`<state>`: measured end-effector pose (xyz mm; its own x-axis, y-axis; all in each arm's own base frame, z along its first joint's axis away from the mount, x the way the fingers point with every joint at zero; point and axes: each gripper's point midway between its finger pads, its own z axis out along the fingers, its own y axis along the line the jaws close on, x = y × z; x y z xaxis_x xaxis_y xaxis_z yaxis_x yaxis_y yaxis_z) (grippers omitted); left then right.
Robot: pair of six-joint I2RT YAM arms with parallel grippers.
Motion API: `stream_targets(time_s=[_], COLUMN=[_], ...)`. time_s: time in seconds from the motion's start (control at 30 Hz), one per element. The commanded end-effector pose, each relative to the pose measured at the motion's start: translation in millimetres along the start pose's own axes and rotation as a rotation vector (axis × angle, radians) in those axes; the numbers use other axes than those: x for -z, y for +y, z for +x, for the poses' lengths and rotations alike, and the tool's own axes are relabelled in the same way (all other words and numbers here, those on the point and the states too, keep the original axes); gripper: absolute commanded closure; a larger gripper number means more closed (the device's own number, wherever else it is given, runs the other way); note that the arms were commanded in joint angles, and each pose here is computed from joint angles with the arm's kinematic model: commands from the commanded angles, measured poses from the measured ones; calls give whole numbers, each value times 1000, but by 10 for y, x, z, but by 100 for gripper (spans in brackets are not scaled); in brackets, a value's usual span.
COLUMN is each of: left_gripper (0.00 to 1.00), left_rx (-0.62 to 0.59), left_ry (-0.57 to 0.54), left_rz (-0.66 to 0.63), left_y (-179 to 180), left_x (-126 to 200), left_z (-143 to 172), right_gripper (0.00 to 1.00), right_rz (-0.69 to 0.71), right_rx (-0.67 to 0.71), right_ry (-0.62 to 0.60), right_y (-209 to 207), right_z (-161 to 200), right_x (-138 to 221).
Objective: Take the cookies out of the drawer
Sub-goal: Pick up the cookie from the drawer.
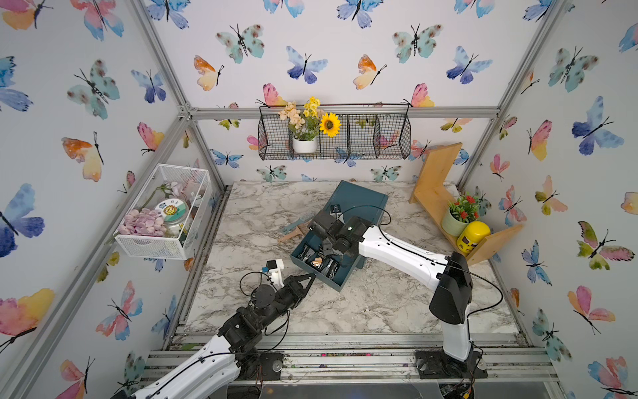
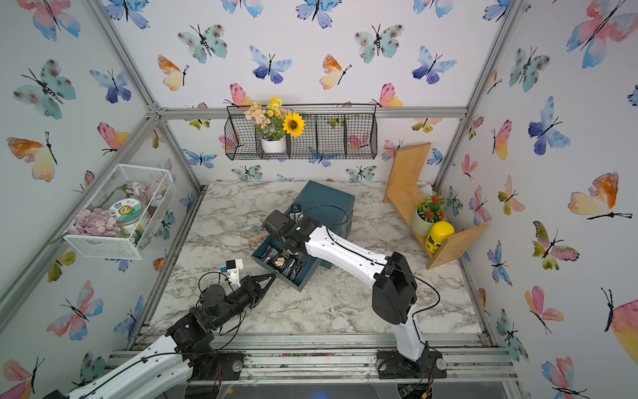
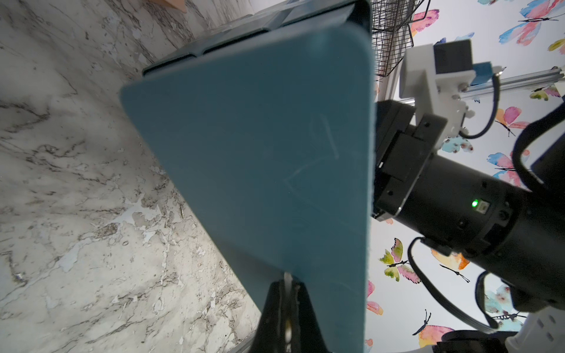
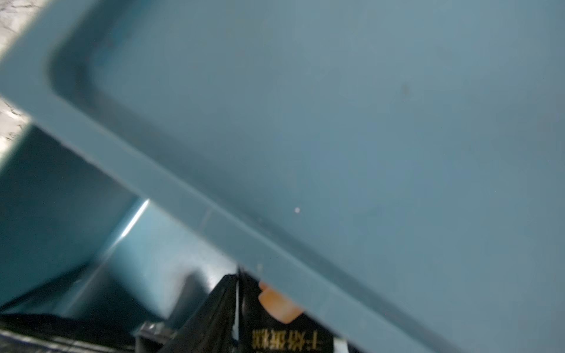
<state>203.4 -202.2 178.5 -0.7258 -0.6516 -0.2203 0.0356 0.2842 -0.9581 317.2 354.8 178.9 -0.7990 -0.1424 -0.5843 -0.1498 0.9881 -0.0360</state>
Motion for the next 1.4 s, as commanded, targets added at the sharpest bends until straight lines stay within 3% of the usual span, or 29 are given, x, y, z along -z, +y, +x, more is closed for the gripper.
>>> stream_targets(time_s=[0.0, 0.4, 0.77, 1.37], left_gripper=[100, 100, 100, 100], left_rx=[-20, -20, -19, -24], left_ry=[-3, -8, -15, -24], left_rz=[35, 38, 35, 29], left_y=[-131, -146, -142, -169], left_x=[5, 8, 8, 11], left_z=[-20, -32, -45, -67], right_gripper=[45, 51, 58, 65], right_rz=[56, 85, 47, -165], right_rx=[4, 27, 27, 19], right_ry=[-21, -6, -41, -151], right_y=[-76, -75, -27, 58], right_z=[-29, 54, -37, -330], right_x=[-73, -147, -2, 839])
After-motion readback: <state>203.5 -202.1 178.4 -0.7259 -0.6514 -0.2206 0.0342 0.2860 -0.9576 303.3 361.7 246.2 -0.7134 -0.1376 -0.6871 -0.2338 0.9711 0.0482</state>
